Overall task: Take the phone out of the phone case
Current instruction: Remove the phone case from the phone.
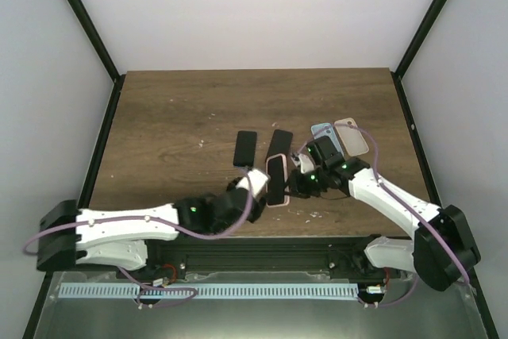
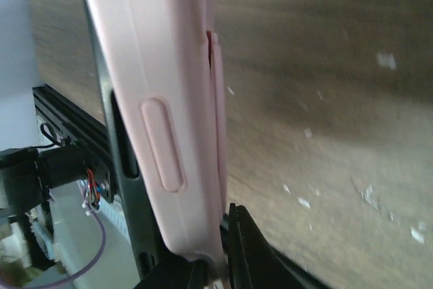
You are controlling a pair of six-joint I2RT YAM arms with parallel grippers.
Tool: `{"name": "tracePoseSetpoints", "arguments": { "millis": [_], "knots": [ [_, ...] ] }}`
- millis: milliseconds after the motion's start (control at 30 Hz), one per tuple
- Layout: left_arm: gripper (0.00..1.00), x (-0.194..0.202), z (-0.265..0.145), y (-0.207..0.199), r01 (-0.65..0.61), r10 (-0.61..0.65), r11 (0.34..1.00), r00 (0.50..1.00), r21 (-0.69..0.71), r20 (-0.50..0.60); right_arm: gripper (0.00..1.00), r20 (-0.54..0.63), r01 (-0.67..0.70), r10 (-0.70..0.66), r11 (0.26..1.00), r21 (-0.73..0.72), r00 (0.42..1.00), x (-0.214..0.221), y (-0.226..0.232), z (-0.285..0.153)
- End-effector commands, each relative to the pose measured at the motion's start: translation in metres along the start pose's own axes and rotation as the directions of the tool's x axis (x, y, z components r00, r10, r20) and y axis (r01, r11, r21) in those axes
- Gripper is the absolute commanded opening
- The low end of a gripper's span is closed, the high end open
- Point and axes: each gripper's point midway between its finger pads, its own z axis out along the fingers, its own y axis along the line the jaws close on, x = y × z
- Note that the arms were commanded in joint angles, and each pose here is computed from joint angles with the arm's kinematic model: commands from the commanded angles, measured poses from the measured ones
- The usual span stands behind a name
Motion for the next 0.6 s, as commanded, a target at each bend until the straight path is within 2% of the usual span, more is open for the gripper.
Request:
{"name": "tracePoseSetpoints", "arguments": {
  "millis": [0, 100, 267, 567],
  "knots": [
    [0.56, -0.01, 0.008, -0.043, -0.155, 0.157, 0.987, 0.986, -0.039, 0.052, 0.01, -0.109, -0.175, 0.17, 0.984, -0.035, 0.979, 0.034, -0.015, 0.005],
    [0.54, 0.004, 0.02, -0.067, -0.229, 0.229, 0.973, 0.973, -0.029, 0.011, 0.01, -0.114, -0.186, 0.183, 0.982, -0.022, 0.977, 0.038, -0.022, 0.008],
    [0.5, 0.024, 0.035, -0.083, -0.246, 0.245, 0.969, 0.969, -0.011, -0.033, 0.01, -0.097, -0.191, 0.191, 0.982, 0.01, 0.977, 0.042, -0.034, 0.009],
    [0.56, 0.05, 0.055, -0.099, -0.236, 0.239, 0.971, 0.968, 0.037, -0.08, 0.01, -0.035, -0.194, 0.197, 0.979, 0.063, 0.98, 0.032, -0.054, 0.012]
  ]
}}
